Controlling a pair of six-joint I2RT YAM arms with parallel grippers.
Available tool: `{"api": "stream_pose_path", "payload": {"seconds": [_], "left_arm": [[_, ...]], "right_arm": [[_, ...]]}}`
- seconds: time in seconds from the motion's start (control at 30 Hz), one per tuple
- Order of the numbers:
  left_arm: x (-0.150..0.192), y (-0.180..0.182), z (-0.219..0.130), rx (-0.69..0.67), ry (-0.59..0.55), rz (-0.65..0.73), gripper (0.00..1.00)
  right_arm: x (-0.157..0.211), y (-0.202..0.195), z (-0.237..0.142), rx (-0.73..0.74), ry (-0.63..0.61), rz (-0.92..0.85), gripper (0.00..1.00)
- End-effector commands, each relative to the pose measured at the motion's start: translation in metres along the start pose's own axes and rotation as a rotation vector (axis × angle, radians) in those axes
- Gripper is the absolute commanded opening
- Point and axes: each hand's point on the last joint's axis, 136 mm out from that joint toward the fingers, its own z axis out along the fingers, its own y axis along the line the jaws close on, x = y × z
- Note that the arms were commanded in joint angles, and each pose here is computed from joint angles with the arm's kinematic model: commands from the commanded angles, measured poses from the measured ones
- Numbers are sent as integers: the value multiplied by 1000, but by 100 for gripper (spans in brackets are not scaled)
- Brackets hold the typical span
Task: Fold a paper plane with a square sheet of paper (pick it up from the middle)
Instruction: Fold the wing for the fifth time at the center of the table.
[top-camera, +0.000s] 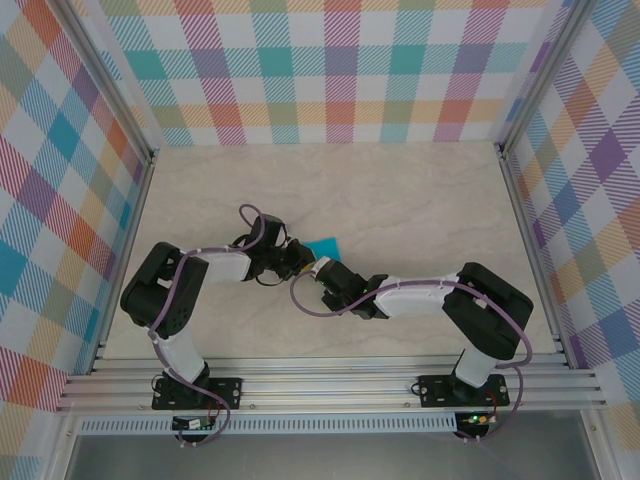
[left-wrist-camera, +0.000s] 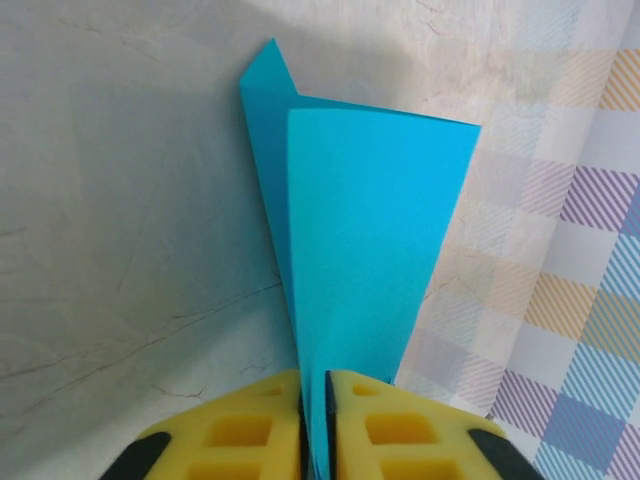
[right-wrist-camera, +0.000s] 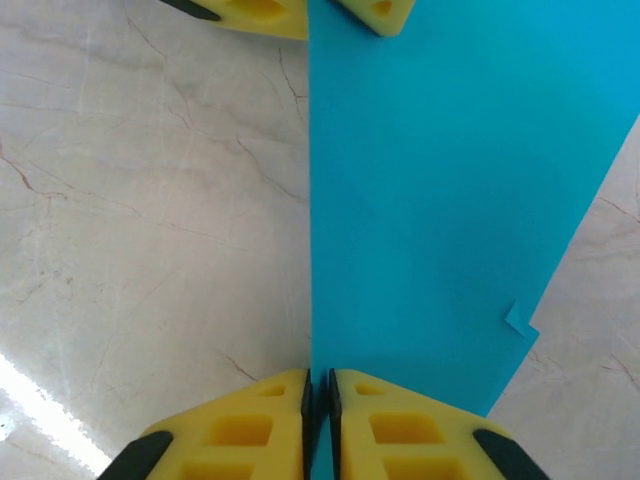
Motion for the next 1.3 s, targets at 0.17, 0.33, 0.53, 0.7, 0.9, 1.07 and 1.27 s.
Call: {"api": "stream_pose_path", "payload": {"seconds": [0.17,0.33,0.53,0.7,0.9,1.07,1.27], "left_arm": [[-3,-2,-28,-84,-94,6,45],[-7,1,-50,-146,-164,24,61],[-5,-4,-60,-152,-174,50,65],[-3,-7,-58,-129,-156,59,63],[1,-13,-53,-88,-129,77,64],[1,-25,-45,-56,-103,83,70],[-6,-34,-27,-53,-77,23,76]], "right_arm": [[-10,0,1,-44,-42,31,5],[-14,-4,-7,-169,-84,112,5],[-18,-6,-18,-334,-121,198,4],[-23,-6,-27,-468,-137,269,5],[-24,-2,-26,-557,-115,319,4],[-21,-6,-21,-525,-118,324,5],[-19,-9,-17,-507,-108,316,6]]}}
